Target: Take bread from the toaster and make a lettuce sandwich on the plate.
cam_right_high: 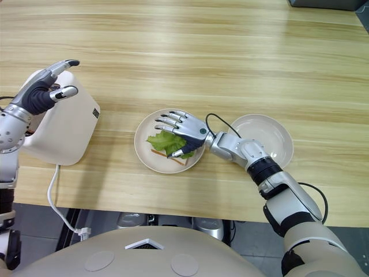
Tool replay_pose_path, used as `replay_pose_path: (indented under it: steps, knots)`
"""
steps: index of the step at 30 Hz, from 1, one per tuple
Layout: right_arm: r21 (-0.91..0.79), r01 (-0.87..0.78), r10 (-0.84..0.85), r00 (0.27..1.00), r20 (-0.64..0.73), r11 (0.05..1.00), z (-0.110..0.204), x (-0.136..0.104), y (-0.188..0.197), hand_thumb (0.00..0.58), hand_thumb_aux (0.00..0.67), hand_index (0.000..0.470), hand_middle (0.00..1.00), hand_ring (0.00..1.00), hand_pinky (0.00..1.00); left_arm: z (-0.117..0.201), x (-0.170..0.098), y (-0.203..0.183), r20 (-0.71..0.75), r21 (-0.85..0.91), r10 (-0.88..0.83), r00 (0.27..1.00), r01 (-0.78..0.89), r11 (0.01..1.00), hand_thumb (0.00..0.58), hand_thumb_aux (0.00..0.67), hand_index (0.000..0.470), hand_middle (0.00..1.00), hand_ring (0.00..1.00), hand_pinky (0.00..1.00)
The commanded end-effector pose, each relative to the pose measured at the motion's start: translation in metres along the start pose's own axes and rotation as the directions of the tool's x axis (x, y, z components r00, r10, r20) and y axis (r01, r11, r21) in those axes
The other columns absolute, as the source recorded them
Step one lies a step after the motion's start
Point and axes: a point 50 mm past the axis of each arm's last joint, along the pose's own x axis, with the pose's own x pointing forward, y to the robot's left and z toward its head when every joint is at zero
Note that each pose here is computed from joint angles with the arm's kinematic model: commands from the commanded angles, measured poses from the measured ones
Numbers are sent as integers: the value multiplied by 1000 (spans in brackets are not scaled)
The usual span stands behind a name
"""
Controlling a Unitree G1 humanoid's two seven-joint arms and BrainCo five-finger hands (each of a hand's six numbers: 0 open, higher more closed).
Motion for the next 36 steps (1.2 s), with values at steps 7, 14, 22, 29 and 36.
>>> replay_pose_path:
  steps: [7, 14, 22, 29, 36]
  knots:
    - [-35, 144, -147, 983, -108, 989, -13, -24, -39, 0, 0, 0, 0, 0, 0, -25, -34, 40, -275, 355, 23, 961, 79, 932, 0, 0, 0, 0, 0, 0]
    - [-39, 201, -204, 964, -169, 979, -18, -33, -51, 0, 0, 0, 0, 0, 0, -41, -41, 31, -391, 393, -27, 920, 194, 899, 0, 0, 0, 0, 0, 0]
    - [-34, 204, -206, 959, -195, 978, -20, -37, -50, 0, 0, 0, 0, 0, 0, -43, -44, 11, -404, 343, -96, 910, 248, 906, 0, 0, 0, 0, 0, 0]
    - [-29, 208, -209, 956, -206, 978, -21, -37, -47, 0, 0, 0, 0, 0, 0, -42, -40, 9, -383, 333, -104, 918, 242, 912, 452, 355, 244, 0, 0, 0]
    - [-28, 209, -210, 952, -224, 977, -23, -41, -46, 0, 0, 0, 0, 0, 0, -42, -39, 12, -355, 327, -81, 931, 205, 922, 580, 670, 460, 0, 0, 0]
